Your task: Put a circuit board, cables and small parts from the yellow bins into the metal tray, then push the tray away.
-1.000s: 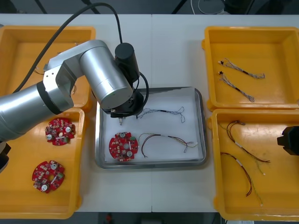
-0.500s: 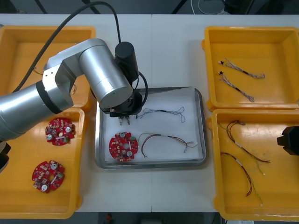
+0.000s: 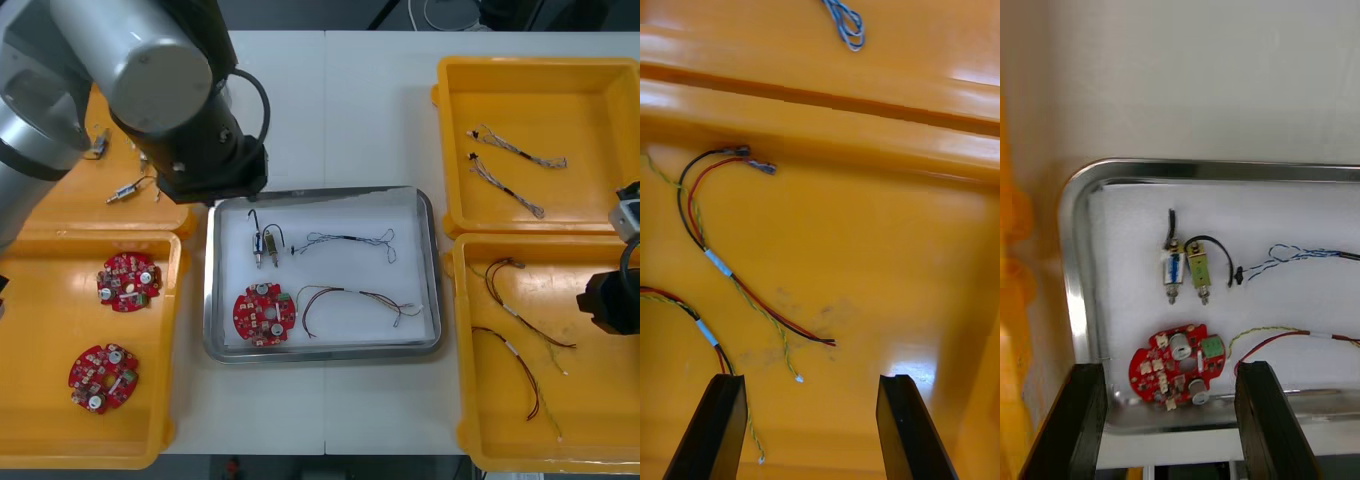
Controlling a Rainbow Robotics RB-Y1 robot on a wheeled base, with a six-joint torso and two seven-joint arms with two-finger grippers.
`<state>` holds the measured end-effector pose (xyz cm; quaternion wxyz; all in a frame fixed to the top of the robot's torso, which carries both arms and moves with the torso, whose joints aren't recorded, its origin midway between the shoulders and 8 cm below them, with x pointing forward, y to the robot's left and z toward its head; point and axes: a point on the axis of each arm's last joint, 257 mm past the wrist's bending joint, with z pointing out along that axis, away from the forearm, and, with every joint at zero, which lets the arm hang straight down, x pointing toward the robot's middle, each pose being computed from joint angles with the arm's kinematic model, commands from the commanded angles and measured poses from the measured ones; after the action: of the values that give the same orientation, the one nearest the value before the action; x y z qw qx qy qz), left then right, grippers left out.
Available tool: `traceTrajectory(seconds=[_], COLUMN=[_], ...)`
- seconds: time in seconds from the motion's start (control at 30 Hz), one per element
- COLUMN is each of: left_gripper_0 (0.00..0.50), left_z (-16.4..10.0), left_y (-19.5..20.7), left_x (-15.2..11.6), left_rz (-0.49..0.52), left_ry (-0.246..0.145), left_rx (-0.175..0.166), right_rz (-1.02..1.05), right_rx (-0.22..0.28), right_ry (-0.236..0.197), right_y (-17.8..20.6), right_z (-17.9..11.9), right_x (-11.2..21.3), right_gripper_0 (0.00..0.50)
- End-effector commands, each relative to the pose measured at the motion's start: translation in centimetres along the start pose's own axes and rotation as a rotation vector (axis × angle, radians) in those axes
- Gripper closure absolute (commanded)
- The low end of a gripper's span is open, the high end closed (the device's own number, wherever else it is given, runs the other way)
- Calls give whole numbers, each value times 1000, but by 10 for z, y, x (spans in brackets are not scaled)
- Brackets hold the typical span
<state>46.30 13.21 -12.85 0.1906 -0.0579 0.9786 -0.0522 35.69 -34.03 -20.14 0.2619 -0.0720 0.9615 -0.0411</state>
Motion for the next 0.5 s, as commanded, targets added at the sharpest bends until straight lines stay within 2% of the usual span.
traceTrajectory(seconds=[0.03,0.13,0.3,0.5], left_gripper_0=[0,0,0,0], left_z=[-39,-55,-69,-74], left_y=[31,59,105,151], left_x=[-21,-29,-34,-20], left_rz=[14,44,97,125], left_ry=[-54,-84,-119,-100], left_rx=[40,57,34,19], right_rz=[-111,-196,-316,-505], right_rx=[-18,-56,-99,-133], right_ry=[-34,-48,-79,-122], right_y=[20,40,75,131], right_z=[-14,-18,-24,-31], right_x=[-22,-35,-55,-80], right_gripper_0=[0,0,0,0])
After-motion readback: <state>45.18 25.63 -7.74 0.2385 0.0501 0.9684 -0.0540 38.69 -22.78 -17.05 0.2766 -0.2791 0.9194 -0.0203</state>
